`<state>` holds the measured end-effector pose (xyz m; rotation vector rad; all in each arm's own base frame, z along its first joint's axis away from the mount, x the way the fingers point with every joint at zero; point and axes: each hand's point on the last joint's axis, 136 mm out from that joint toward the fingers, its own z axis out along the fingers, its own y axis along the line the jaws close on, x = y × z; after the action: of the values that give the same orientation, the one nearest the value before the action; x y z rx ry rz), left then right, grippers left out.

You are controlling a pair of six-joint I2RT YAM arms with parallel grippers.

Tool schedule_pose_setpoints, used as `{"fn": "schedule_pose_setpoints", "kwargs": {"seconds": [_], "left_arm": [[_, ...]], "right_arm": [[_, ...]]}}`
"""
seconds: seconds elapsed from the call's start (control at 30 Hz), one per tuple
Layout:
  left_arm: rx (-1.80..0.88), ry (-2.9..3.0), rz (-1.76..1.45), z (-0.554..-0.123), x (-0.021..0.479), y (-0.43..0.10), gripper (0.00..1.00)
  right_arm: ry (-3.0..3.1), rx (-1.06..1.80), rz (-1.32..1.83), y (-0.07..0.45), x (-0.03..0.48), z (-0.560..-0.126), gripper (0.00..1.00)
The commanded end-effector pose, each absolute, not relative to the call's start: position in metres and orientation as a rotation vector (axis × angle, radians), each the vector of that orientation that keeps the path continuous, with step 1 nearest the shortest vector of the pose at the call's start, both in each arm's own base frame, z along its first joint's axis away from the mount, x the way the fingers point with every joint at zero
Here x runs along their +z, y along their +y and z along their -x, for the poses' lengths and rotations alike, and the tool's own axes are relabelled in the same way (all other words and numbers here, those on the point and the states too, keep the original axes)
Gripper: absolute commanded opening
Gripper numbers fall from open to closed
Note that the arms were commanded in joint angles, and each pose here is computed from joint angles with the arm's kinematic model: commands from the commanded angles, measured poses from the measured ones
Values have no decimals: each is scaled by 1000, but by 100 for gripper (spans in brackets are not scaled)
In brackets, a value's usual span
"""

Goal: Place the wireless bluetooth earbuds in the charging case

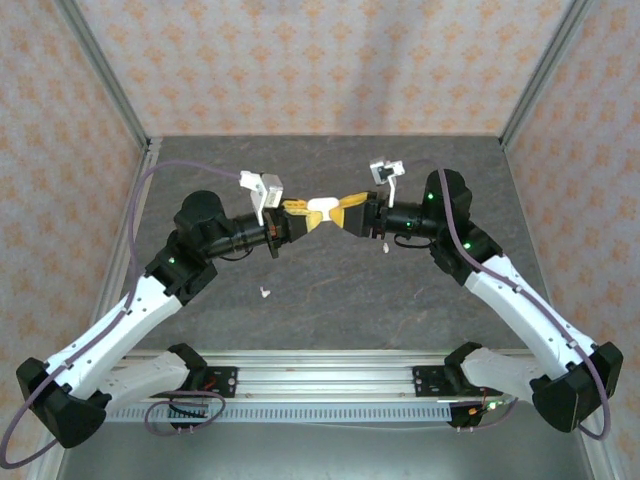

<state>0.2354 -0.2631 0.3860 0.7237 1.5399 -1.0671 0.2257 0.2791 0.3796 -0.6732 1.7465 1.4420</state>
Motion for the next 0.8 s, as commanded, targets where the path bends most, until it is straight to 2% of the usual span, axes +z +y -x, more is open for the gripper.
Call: {"fn": "schedule_pose_setpoints", "kwargs": {"seconds": [0.0,0.3,0.6,0.77], "left_arm": [[-1061,1468,-880,-207,391,-266,0],[-955,1460,-879,-204,377,-254,0],[-813,1564,-796,-214,343,-231,0],[-757,1602,-735,-214,328,-216,0]], "right_arm": [[1731,1371,618,274,393,-242,45],[1838,1354,596,277,379,-249,48],[1849,1416,603,274,392,-234,50],[1950,1366,497,265,377,-239,50]]}}
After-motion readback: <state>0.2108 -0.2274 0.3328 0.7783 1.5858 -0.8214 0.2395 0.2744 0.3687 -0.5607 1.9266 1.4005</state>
